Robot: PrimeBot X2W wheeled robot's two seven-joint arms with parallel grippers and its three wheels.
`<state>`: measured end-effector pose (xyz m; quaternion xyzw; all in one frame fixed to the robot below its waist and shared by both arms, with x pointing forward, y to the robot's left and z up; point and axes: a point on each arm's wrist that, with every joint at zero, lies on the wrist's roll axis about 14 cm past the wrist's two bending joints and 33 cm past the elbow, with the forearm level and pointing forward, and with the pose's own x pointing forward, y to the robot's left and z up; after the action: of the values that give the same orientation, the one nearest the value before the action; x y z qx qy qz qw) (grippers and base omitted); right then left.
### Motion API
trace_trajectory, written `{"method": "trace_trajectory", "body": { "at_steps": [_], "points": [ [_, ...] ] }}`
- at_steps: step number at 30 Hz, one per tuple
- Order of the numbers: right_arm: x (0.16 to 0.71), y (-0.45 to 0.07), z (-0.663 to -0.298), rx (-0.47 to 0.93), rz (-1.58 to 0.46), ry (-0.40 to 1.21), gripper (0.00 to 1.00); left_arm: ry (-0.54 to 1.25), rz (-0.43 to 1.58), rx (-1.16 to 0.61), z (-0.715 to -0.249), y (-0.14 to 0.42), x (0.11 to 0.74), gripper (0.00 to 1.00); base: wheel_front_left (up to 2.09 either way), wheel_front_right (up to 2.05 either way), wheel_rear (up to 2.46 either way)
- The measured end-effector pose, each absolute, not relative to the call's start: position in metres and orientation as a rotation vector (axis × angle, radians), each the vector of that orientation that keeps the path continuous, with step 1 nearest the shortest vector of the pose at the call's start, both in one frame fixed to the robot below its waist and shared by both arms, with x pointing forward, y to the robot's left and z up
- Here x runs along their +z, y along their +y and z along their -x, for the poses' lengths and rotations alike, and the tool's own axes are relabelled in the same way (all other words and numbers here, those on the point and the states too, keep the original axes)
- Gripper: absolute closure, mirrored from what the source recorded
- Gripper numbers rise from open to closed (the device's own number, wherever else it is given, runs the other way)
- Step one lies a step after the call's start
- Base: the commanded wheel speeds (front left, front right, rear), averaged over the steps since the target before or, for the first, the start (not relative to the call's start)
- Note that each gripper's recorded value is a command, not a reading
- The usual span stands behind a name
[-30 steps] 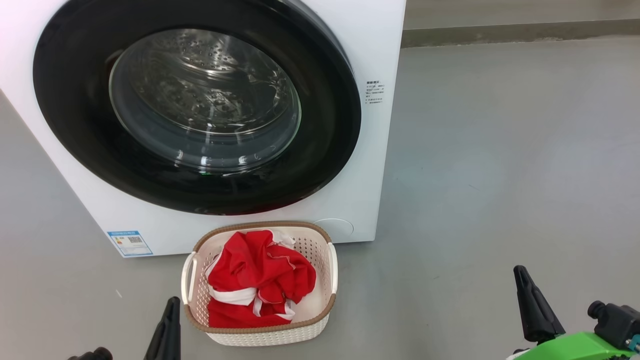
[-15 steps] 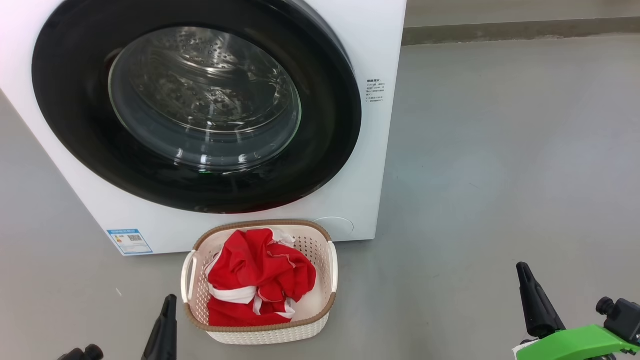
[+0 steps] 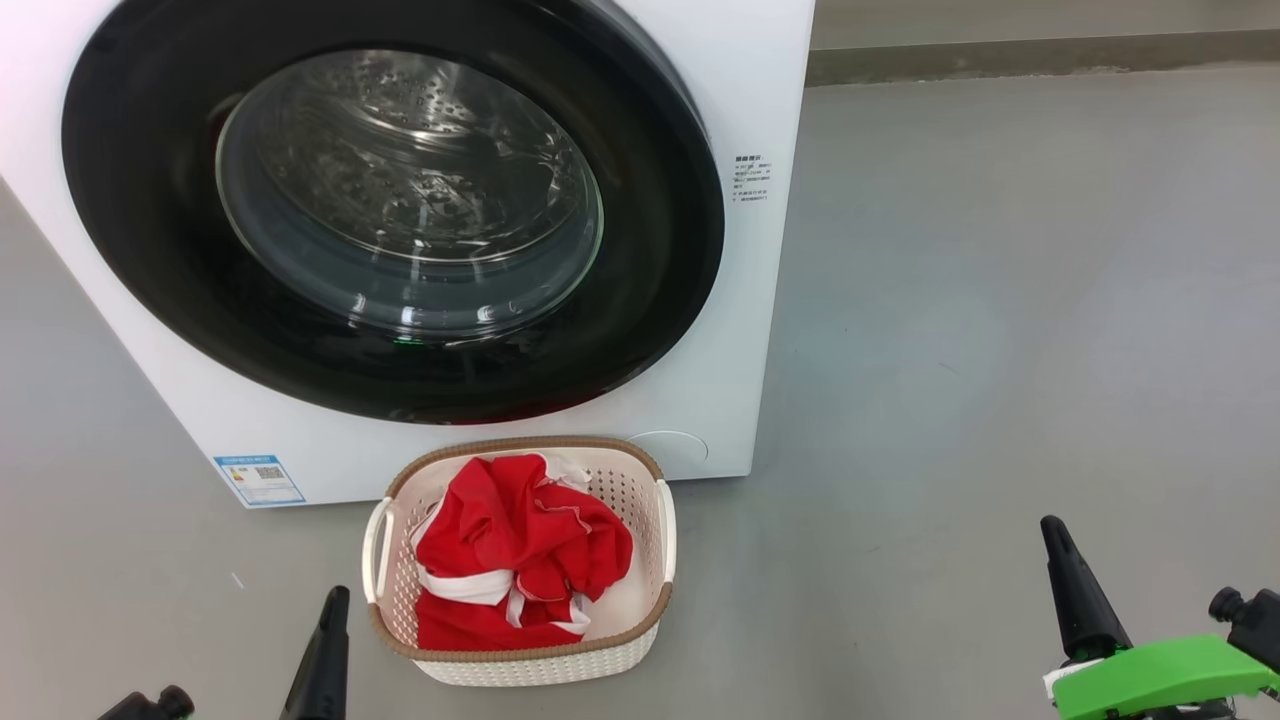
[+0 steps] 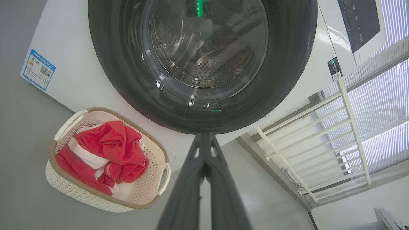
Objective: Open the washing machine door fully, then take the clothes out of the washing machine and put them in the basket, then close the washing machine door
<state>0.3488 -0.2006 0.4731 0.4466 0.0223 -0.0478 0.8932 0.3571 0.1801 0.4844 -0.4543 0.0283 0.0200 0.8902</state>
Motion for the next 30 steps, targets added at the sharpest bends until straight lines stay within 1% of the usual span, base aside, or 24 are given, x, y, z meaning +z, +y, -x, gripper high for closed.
{"method": "trace_trajectory", "body": {
  "at_steps": [30],
  "points": [
    [0.475, -0.202, -0.363, -0.103, -1.269, 0.053, 1.00, 0.092, 1.274, 0.060, -0.366, 0.183, 0.478, 1.00, 0.00, 0.00, 0.00]
  ]
}}
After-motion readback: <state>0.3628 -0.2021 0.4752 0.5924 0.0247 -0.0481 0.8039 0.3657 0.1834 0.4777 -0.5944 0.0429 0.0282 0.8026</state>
